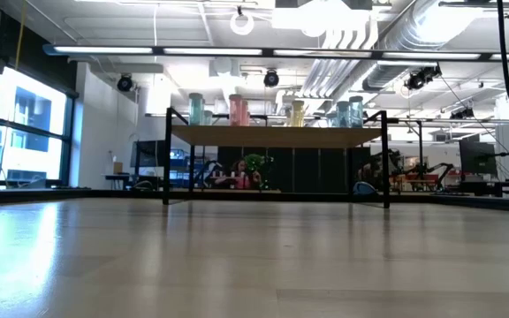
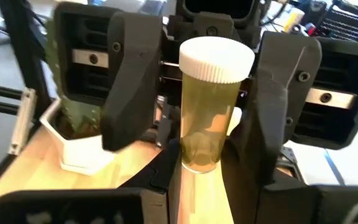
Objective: Pick and place medicine bottles onto shelf by color
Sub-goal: Put the yellow pill bottle on the shelf
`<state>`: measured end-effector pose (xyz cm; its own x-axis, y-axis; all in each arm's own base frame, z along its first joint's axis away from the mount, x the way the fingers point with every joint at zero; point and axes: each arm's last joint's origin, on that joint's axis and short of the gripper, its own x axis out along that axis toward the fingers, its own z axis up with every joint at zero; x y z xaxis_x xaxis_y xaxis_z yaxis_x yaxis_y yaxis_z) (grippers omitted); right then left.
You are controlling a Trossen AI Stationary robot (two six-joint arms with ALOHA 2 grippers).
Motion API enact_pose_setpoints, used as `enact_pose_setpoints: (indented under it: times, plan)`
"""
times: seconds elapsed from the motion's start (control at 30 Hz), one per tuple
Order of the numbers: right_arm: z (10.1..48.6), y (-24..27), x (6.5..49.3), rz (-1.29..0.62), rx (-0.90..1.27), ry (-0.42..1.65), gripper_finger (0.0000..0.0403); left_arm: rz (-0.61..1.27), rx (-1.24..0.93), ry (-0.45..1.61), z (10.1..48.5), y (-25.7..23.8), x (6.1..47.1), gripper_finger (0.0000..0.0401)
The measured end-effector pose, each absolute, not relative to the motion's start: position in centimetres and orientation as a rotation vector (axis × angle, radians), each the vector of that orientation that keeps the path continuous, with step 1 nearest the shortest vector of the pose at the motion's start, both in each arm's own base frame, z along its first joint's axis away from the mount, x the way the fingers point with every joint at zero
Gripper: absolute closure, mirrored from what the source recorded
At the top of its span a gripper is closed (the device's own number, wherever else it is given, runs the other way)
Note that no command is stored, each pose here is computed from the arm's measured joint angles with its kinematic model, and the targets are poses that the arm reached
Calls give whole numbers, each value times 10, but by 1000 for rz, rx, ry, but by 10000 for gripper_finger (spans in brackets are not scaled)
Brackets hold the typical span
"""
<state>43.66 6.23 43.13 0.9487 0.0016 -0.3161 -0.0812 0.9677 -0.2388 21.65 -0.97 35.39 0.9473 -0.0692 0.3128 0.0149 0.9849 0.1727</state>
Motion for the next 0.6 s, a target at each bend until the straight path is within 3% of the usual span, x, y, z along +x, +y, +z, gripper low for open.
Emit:
enact_pose_setpoints:
  times: [0.6]
  plan:
    - [434, 62, 431, 17, -226, 338, 320, 68, 180, -218, 354, -5, 197, 226]
